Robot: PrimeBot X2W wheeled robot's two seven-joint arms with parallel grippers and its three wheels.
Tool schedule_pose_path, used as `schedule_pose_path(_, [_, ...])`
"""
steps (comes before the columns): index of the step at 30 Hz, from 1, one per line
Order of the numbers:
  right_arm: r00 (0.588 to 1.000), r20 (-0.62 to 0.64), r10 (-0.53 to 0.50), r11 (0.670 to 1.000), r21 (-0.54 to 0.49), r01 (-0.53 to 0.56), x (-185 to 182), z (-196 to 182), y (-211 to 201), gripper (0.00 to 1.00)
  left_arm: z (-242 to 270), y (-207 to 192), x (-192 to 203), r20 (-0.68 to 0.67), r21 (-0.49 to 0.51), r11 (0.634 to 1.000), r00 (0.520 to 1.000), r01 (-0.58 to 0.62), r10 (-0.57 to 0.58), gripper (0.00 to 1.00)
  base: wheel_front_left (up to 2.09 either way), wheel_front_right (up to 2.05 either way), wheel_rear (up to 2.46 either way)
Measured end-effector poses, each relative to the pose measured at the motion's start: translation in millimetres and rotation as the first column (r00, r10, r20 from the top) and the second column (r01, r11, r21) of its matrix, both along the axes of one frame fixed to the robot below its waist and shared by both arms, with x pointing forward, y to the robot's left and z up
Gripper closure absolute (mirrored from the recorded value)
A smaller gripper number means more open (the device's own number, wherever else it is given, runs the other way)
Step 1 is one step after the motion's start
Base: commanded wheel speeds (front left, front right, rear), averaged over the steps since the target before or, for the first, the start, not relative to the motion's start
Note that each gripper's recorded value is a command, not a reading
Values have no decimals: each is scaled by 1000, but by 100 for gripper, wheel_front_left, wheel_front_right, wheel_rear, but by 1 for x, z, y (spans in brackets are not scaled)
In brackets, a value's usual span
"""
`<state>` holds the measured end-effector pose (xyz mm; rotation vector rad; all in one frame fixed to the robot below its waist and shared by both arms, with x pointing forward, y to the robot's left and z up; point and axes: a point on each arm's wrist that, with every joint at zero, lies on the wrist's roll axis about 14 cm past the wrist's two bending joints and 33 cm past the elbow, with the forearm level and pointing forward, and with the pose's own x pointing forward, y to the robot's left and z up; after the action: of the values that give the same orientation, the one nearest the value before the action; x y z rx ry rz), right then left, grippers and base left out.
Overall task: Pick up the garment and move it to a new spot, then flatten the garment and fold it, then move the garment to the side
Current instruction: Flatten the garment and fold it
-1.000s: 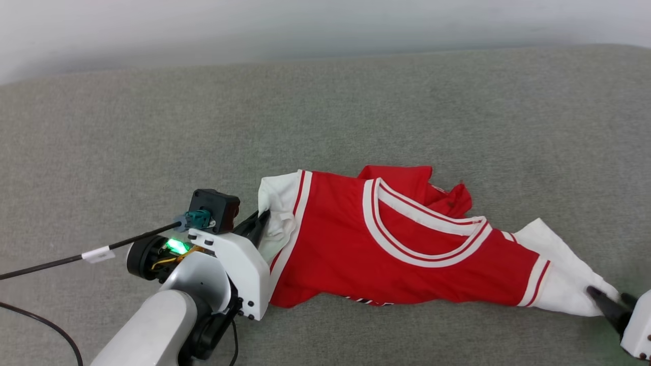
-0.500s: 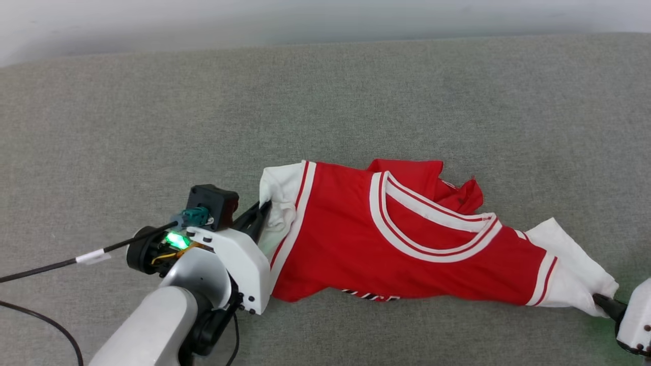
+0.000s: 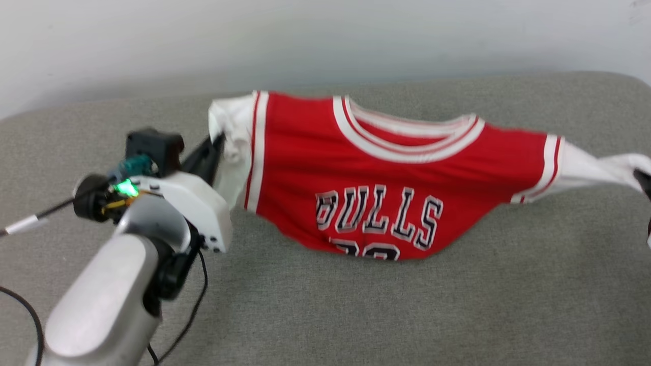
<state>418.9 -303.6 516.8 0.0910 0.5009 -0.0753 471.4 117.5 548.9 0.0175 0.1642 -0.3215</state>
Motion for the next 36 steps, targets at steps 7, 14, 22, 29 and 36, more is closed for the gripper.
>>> schedule_pose_path(7, [981,189,46,998,-55,-37,46,72,11,100,67,23,39,174,14,997,982,-79,75,100,0,0,0])
schedule_pose_path(14, [937,337,87,993,-110,-53,103,128,20,100,123,34,91,306,-58,990,942,-125,137,100,0,0,0])
schedule_pose_path(22, [841,527,121,985,-170,-35,169,185,31,100,172,48,150,458,-103,983,870,-154,185,100,0,0,0])
schedule_pose_path(29, [729,667,156,976,-218,-9,216,219,39,100,203,52,192,585,-147,977,783,-152,210,100,0,0,0])
schedule_pose_path(36, [727,658,195,966,-255,-29,255,194,46,100,182,50,232,597,-146,977,774,-154,211,100,0,0,0])
